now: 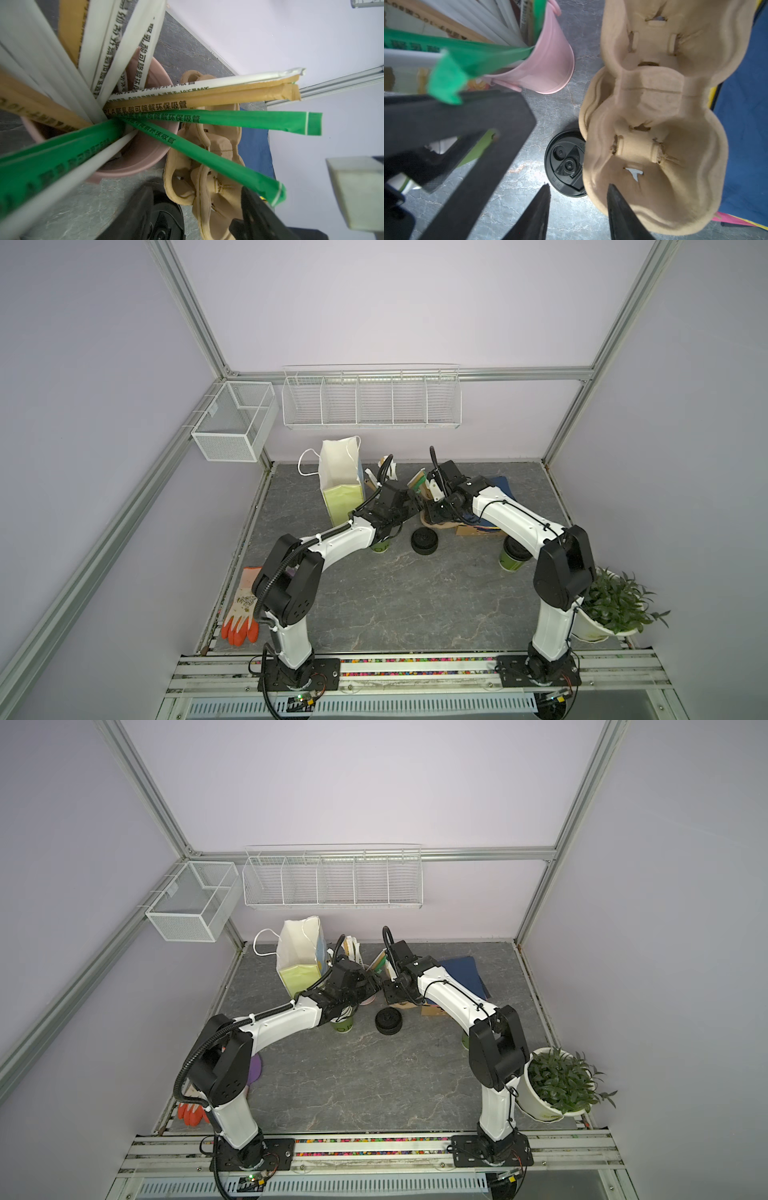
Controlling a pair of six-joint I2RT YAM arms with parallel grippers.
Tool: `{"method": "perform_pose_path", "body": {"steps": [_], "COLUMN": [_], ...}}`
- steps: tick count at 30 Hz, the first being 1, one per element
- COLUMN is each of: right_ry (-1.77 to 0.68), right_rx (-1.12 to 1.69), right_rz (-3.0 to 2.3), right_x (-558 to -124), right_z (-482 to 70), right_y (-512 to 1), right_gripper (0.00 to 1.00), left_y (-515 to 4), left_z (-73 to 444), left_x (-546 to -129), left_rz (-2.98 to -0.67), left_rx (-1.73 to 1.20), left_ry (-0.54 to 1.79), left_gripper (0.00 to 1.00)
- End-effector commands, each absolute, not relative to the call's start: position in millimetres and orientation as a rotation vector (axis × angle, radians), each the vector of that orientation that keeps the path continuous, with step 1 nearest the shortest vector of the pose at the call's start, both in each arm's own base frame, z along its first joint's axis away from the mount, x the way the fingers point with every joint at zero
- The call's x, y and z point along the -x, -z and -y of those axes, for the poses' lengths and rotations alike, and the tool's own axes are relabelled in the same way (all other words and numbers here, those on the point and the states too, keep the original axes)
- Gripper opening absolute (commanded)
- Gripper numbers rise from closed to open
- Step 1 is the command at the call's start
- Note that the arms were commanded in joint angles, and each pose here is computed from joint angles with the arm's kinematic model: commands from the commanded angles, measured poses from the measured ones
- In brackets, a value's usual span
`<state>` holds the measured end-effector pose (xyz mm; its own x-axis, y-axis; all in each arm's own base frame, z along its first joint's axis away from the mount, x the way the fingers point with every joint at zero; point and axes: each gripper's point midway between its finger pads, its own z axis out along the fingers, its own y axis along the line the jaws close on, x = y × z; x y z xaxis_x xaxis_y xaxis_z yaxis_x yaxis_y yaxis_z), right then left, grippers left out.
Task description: Pack the takeout coffee
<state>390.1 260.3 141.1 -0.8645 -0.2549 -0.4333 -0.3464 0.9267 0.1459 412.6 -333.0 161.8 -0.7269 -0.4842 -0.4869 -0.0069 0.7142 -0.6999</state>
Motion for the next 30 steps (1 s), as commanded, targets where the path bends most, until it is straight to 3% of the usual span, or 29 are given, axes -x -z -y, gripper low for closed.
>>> {"method": "perform_pose_path", "body": {"steps": [1, 30], "right_ry": [-0.229, -0.096], "right_rx": [0.440, 0.513], "right_rz": [-2.645, -2.710], "right_x": [-395.7, -395.0], "right_z": [-255.3, -254.2], "right_y": [-143.9, -108.9], "right_gripper": [0.47, 0.41], "left_y": [-171.1, -157.6], "left_z": [328.2, 337.6], "left_x": [-411.8, -411.4], "left_rz": [-2.205, -2.233], "left_rx": [0.396, 0.392], "left_ry": [0.916, 0.937], "left_gripper": [0.68, 0.68]}}
